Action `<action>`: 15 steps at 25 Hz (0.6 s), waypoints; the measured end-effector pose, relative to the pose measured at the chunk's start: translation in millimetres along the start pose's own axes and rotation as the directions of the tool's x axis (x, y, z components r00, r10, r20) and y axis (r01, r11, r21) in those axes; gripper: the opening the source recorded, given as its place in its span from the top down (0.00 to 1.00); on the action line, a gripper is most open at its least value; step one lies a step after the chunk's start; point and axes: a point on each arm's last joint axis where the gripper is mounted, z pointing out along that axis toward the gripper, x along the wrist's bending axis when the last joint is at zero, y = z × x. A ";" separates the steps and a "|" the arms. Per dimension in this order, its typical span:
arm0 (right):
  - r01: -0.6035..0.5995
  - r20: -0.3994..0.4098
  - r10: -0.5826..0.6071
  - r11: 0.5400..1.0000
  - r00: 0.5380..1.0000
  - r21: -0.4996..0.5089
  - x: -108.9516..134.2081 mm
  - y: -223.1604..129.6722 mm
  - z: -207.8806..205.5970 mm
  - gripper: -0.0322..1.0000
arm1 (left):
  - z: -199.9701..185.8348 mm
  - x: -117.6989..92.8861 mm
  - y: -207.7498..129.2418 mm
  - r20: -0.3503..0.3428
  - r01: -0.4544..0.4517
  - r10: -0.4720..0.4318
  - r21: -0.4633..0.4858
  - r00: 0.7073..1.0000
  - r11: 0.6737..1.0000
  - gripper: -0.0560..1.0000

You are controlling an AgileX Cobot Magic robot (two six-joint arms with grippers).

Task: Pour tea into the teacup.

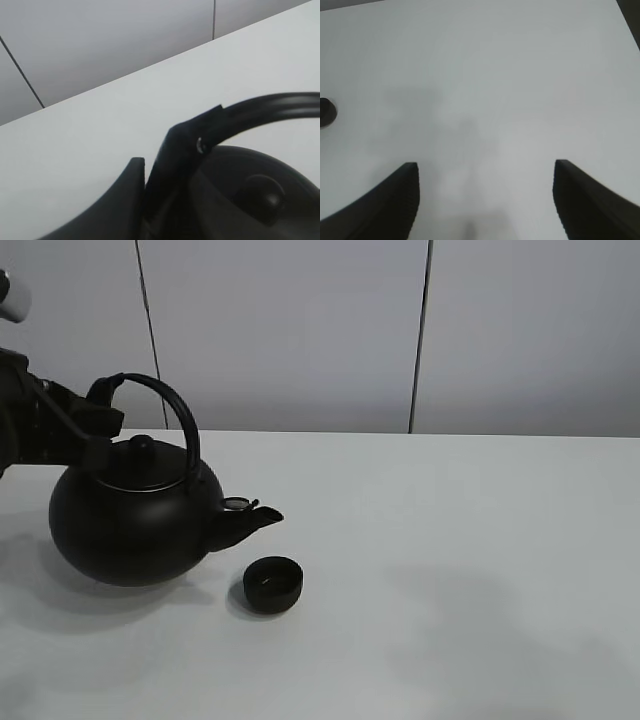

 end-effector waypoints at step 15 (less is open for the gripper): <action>0.000 0.000 0.000 1.000 1.000 0.000 0.0 0.0 0.0 0.47 | 0.0 0.2 0.0 -0.002 -0.076 0.076 0.000 0.997 0.997 0.81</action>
